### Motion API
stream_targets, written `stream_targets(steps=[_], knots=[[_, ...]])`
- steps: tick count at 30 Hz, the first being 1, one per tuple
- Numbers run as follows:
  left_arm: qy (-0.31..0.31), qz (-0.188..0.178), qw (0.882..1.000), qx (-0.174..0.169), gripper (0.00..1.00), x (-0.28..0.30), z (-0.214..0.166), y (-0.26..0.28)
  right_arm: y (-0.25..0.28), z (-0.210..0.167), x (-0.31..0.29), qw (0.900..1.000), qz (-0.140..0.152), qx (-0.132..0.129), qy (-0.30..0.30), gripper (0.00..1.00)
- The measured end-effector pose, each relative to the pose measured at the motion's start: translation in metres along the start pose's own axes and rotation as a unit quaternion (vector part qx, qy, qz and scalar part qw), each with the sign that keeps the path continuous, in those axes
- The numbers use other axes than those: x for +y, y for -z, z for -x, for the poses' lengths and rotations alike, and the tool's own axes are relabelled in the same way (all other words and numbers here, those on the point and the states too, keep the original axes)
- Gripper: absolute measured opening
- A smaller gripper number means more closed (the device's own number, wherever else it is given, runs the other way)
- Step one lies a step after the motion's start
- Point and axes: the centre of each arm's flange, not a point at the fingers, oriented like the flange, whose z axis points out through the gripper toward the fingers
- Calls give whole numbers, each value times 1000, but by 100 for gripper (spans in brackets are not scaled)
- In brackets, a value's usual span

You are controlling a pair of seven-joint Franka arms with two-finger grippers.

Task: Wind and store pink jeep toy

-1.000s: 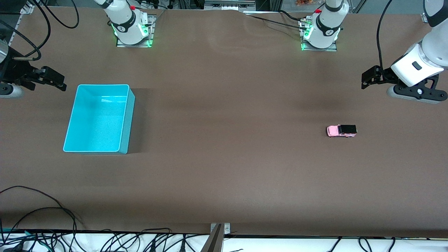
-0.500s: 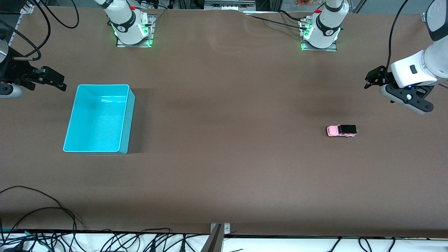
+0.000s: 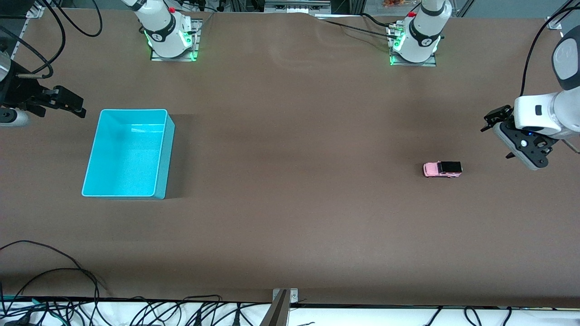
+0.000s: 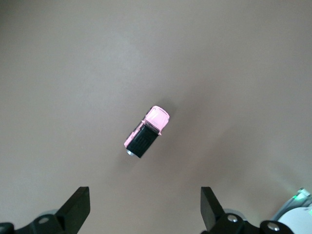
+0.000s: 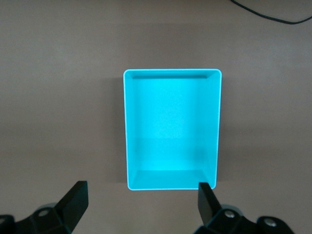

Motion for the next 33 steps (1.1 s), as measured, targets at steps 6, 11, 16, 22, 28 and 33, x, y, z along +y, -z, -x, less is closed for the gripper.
stream_targets(steps=[6, 11, 16, 22, 28, 33], knots=[[-63, -10, 998, 6, 100, -9, -9, -36, 0, 0, 0, 1000, 0, 0, 0, 100], [-98, -15, 995, 9, 100, -9, -9, -85, 0, 0, 0, 1000, 0, 0, 0, 100], [-139, -18, 990, 10, 100, -2, -4, -131, 0, 0, 0, 1000, 0, 0, 0, 100], [-174, -22, 984, 12, 100, -4, 16, -161, 0, 0, 0, 1000, 0, 0, 0, 100], [-199, -39, 979, 19, 100, -3, 30, -185, 0, 0, 0, 1000, 0, 0, 0, 100], [-225, -49, 973, 21, 100, 1, 35, -201, 0, 0, 0, 1000, 0, 0, 0, 100]])
